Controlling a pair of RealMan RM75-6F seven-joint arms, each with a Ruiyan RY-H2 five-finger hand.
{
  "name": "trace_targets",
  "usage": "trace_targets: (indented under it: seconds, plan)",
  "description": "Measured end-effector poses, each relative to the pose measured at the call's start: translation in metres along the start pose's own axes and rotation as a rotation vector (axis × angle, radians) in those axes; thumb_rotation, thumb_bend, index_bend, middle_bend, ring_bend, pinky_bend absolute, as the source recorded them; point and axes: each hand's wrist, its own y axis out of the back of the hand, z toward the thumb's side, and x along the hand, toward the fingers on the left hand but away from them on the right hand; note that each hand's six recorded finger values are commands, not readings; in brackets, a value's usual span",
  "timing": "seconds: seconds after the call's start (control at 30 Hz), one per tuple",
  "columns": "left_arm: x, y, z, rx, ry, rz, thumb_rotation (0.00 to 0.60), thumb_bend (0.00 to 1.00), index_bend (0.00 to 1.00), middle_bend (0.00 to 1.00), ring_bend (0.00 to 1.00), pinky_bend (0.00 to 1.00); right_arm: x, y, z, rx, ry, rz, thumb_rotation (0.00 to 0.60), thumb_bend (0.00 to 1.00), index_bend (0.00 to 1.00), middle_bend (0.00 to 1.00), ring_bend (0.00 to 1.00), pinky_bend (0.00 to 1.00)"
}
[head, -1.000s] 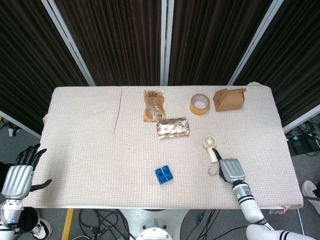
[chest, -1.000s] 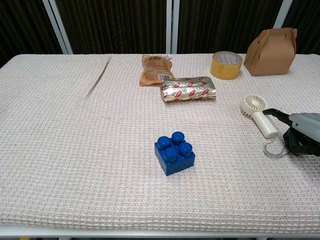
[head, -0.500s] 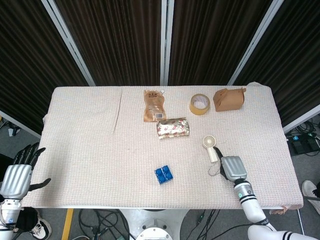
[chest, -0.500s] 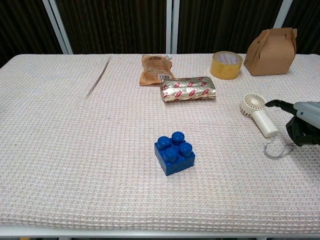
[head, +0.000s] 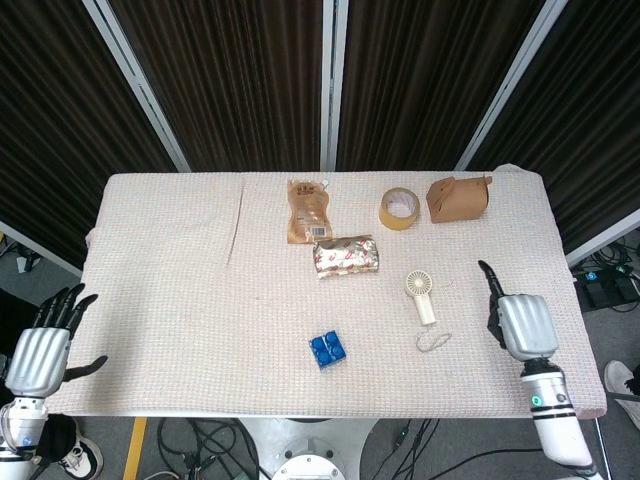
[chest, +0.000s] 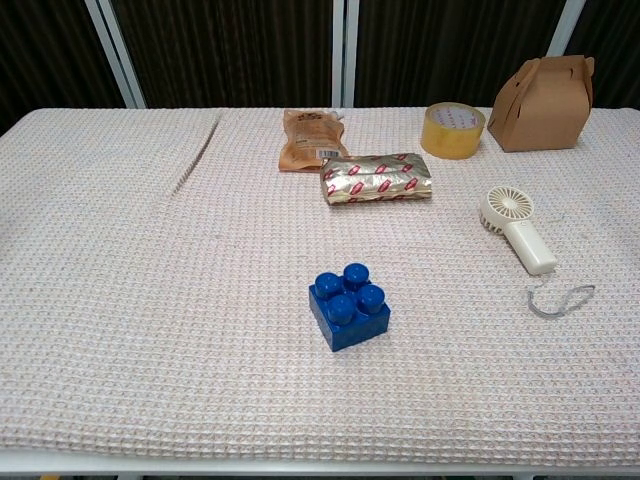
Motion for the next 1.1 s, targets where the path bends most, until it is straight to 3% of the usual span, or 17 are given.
trace_targets:
  seconds: [0.27,0.37,0.43,0.47,0.53,0.57,0.6,0.67,0.73,1.1]
  plan:
    - [0.0,0.006,0.01,0.003,-0.014,0.017,0.6,0.0,0.13,0.04,0.0,0.12,0.044,0.026,-0.046,0.006,-0.066,-0.114,0.6,1.0,0.0,0.86,0.82,0.72]
    - [0.0,0.009,0.012,0.014,-0.02,0.023,0.6,0.0,0.13,0.04,0.0,0.12,0.054,0.027,-0.065,0.026,-0.087,-0.124,0.6,1.0,0.0,0.85,0.82,0.72]
    - [0.001,0.011,0.013,0.018,-0.021,0.023,0.6,0.0,0.13,0.04,0.0,0.12,0.059,0.026,-0.077,0.054,-0.103,-0.123,0.6,0.98,0.0,0.8,0.76,0.7]
    - [0.002,0.012,0.013,0.019,-0.022,0.024,0.6,0.0,0.13,0.04,0.0,0.12,0.061,0.025,-0.084,0.067,-0.11,-0.125,0.6,0.86,0.0,0.72,0.66,0.64]
    - [0.002,0.015,0.013,0.023,-0.023,0.029,0.6,0.0,0.13,0.04,0.0,0.12,0.065,0.024,-0.091,0.071,-0.111,-0.127,0.6,0.49,0.0,0.48,0.39,0.42]
    - [0.002,0.016,0.013,0.024,-0.024,0.032,0.6,0.0,0.13,0.04,0.0,0.12,0.067,0.022,-0.094,0.065,-0.108,-0.125,0.6,0.25,0.0,0.33,0.21,0.25]
    - [0.002,0.017,0.013,0.025,-0.023,0.036,0.6,0.0,0.13,0.04,0.0,0.12,0.069,0.021,-0.096,0.06,-0.106,-0.122,0.6,0.12,0.0,0.22,0.1,0.14]
    - [0.001,0.019,0.012,0.027,-0.021,0.041,0.6,0.0,0.13,0.04,0.0,0.12,0.071,0.02,-0.097,0.052,-0.102,-0.121,0.6,0.01,0.0,0.06,0.0,0.01]
    - [0.0,0.018,0.01,0.027,-0.014,0.041,0.6,0.0,0.13,0.04,0.0,0.12,0.073,0.02,-0.096,0.06,-0.097,-0.125,0.6,0.0,0.0,0.0,0.0,0.0]
    - [-0.003,0.018,0.005,0.02,0.003,0.057,0.6,0.0,0.13,0.04,0.0,0.12,0.081,0.032,-0.083,0.024,-0.045,-0.179,0.6,0.0,0.0,0.0,0.0,0.0]
